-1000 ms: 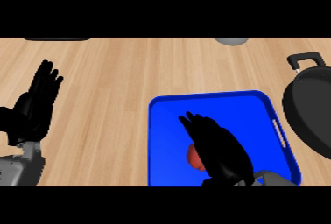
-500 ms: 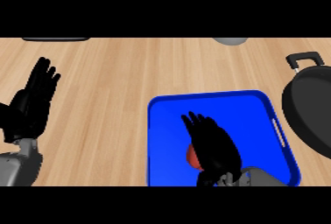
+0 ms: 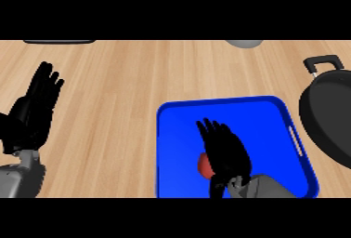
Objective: Pick the bell pepper from the tray and place it in the pot
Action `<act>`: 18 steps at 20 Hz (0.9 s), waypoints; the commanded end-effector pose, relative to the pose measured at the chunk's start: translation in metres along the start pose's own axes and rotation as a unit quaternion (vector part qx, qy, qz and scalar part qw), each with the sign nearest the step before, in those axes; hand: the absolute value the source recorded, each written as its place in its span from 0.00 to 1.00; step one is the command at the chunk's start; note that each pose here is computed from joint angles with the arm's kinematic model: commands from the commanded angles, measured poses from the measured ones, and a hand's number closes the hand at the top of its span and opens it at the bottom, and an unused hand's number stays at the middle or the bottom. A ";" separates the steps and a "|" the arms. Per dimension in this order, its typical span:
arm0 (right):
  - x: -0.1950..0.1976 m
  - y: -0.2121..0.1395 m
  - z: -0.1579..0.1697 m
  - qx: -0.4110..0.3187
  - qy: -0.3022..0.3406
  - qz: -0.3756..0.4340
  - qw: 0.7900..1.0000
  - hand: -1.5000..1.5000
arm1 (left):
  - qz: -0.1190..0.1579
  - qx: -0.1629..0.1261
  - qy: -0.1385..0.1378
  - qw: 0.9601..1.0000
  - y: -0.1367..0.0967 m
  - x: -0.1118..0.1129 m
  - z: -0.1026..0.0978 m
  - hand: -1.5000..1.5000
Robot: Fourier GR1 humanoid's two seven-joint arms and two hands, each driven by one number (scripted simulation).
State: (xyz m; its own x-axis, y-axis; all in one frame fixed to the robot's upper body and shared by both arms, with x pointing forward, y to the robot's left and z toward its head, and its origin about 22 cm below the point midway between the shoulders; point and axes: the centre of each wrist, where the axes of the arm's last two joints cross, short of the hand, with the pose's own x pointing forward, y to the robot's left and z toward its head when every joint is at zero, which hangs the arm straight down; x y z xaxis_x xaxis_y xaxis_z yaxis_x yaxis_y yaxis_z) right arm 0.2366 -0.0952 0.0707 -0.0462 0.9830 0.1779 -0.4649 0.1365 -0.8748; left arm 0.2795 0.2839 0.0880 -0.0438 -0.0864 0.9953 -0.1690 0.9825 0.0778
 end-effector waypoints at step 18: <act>-0.028 0.039 0.000 0.028 -0.050 0.057 0.997 1.00 | -0.004 0.000 0.010 1.000 0.013 0.007 0.001 0.50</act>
State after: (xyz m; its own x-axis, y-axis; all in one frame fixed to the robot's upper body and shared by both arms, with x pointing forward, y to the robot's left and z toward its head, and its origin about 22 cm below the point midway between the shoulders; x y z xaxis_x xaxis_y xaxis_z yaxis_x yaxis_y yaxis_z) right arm 0.2329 -0.1017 0.0400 -0.1633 0.9809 0.1056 -0.4770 0.0152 -0.8787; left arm 0.2795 0.2892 0.0853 -0.0376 -0.0844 0.9957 -0.1695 0.9825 0.0769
